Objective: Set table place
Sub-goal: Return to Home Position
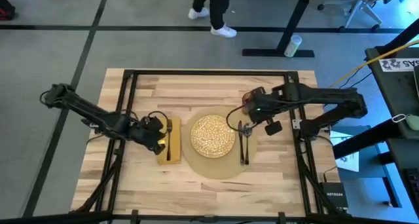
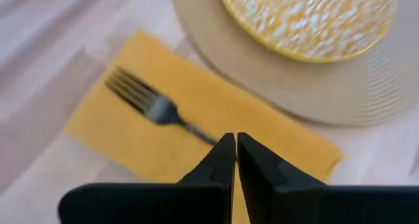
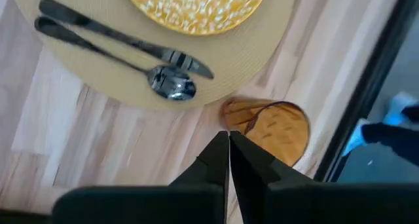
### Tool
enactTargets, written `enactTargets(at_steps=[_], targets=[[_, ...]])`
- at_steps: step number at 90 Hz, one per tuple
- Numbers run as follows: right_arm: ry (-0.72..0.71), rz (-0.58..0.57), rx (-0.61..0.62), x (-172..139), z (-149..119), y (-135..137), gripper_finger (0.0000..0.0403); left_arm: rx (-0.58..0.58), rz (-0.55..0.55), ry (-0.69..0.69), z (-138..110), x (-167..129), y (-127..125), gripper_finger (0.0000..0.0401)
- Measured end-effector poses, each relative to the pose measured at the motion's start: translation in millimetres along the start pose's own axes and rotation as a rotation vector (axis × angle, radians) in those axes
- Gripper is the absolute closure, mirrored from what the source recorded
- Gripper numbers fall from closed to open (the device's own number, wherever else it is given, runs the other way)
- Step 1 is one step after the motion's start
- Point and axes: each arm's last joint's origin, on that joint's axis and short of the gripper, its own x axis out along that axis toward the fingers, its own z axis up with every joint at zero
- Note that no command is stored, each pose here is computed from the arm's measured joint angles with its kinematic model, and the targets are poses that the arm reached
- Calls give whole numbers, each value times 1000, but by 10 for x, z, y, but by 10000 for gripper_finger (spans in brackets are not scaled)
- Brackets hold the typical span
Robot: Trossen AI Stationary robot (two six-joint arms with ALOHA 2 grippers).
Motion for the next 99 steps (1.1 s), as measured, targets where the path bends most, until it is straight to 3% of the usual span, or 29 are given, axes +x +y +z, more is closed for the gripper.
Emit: enactTargets(at_steps=[27,35,71,99], targets=[[-181,-31,-26,107,-206,323,403,101,-121,-90,-19,-254,-6,401],[-294,-36,-23,170,-261,412,403,135,-171,-146,-34,-296,-39,401],[-725,-121,1,400,-579,638,403,259,-469,-299,-237,-204,-34,401],[-933,-227,-44,612,-681,726,403,289,-588,-408,-270,-18,245,401]])
